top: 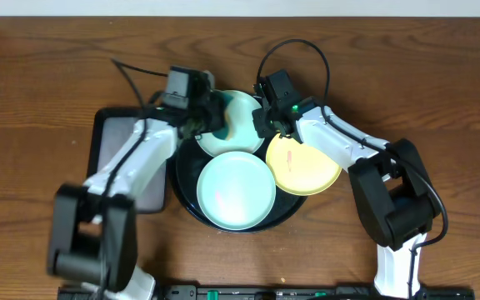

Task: Clean dirty plates on tray and stack at the side
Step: 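Scrub the upper mint plate with the sponge while the right gripper holds it, then lift the sponge away and return the left gripper over the sponge tray, then lift the mint plate off the tray with the right gripper and swing it left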

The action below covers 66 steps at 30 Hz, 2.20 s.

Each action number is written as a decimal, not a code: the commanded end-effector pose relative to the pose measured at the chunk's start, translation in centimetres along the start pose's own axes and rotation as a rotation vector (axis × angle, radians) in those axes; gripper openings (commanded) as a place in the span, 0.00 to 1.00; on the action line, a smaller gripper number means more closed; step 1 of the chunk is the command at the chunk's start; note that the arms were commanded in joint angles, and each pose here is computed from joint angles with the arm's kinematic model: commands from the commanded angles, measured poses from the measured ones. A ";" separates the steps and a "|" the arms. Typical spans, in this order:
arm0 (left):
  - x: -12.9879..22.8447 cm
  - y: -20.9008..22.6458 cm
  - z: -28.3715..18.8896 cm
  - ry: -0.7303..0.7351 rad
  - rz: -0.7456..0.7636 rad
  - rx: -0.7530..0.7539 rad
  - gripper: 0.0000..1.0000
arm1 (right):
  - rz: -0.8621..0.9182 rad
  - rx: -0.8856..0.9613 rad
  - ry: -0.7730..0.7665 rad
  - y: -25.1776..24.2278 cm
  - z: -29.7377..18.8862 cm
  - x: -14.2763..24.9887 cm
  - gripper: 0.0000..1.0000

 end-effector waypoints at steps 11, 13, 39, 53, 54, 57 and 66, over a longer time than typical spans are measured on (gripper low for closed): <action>0.1 16.1 -12.4 -0.179 -0.224 -0.784 0.07 | -0.014 -0.003 0.015 0.7 0.5 0.6 0.47; 0.1 17.7 -12.6 -0.203 -0.302 -0.802 0.07 | -0.020 -0.006 0.019 1.0 0.6 0.7 0.46; 0.1 21.1 -12.7 -0.252 -0.533 -0.734 0.07 | 0.024 -0.029 -0.102 1.7 0.1 -2.2 0.01; -0.2 20.2 -11.8 -0.221 -0.481 -0.661 0.07 | 0.011 -0.072 -0.343 3.6 -4.4 -8.0 0.01; -0.2 20.2 -11.8 -0.221 -0.481 -0.661 0.08 | 0.006 -0.079 -0.361 4.0 -4.6 -8.4 0.01; -0.2 20.2 -11.8 -0.221 -0.481 -0.661 0.07 | 0.025 -0.102 -0.400 5.0 -5.0 -9.1 0.01; -0.2 20.2 -11.8 -0.220 -0.481 -0.661 0.07 | -0.013 -0.129 -0.506 9.3 -6.2 -10.5 0.01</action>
Point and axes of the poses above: each gripper's point midway between its finger pads, its own z axis out along the fingers, its own y axis along the line the jaws close on, x = y × z, the point moved 1 cm from there along -z, back along the fingers, and after that the axes turned 5 degrees about -z, right-handed, at the moved point
